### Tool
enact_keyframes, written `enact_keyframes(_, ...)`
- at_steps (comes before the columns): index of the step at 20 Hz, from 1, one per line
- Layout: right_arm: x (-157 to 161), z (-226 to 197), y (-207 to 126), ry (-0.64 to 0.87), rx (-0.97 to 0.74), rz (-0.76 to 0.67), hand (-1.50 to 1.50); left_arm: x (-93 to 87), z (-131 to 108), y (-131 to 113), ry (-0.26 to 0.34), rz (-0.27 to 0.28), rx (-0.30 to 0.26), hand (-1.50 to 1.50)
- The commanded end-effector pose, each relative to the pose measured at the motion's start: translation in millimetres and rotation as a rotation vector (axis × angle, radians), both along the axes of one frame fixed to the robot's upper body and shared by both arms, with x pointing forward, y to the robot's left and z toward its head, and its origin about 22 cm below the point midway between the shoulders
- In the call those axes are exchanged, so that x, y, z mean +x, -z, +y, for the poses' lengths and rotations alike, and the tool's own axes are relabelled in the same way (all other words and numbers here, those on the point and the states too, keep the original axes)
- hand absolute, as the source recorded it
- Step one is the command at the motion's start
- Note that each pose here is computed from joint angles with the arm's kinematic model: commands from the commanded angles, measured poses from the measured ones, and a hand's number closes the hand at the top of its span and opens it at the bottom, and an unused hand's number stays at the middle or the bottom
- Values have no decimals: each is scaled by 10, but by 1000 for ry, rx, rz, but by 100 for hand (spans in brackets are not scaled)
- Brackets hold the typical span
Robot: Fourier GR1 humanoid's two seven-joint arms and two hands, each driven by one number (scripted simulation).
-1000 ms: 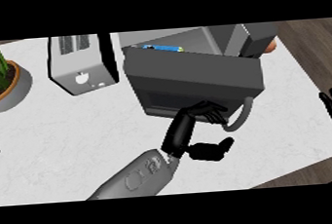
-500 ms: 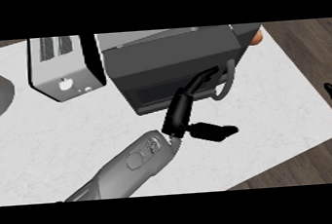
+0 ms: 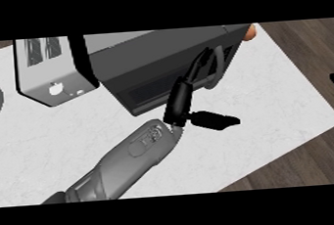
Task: Pick up the milk, place it into the microwave and close the microwave
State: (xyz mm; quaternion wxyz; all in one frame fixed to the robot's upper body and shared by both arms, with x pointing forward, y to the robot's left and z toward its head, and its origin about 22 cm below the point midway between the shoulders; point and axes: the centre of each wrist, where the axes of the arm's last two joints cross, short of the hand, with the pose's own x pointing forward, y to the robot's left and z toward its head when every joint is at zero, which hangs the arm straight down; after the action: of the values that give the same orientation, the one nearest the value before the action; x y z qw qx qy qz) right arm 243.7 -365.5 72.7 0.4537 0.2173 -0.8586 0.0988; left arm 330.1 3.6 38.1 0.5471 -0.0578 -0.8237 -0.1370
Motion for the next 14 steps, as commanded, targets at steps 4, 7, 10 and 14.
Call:
enact_keyframes(4,90,25,-139,-67,5,-22,-150,138,-11,-100,-38,-24,-19,-150)
enact_keyframes(7,135,-2,-202,-72,9,-31,-150,159,-19,-123,-44,-24,-30,-150)
enact_keyframes(10,139,-70,-235,-56,-2,-18,-150,183,-19,-127,-52,-37,-29,-150)
enact_keyframes(14,164,-77,-279,-61,-3,-18,-150,188,-1,-79,-59,-40,-29,-150)
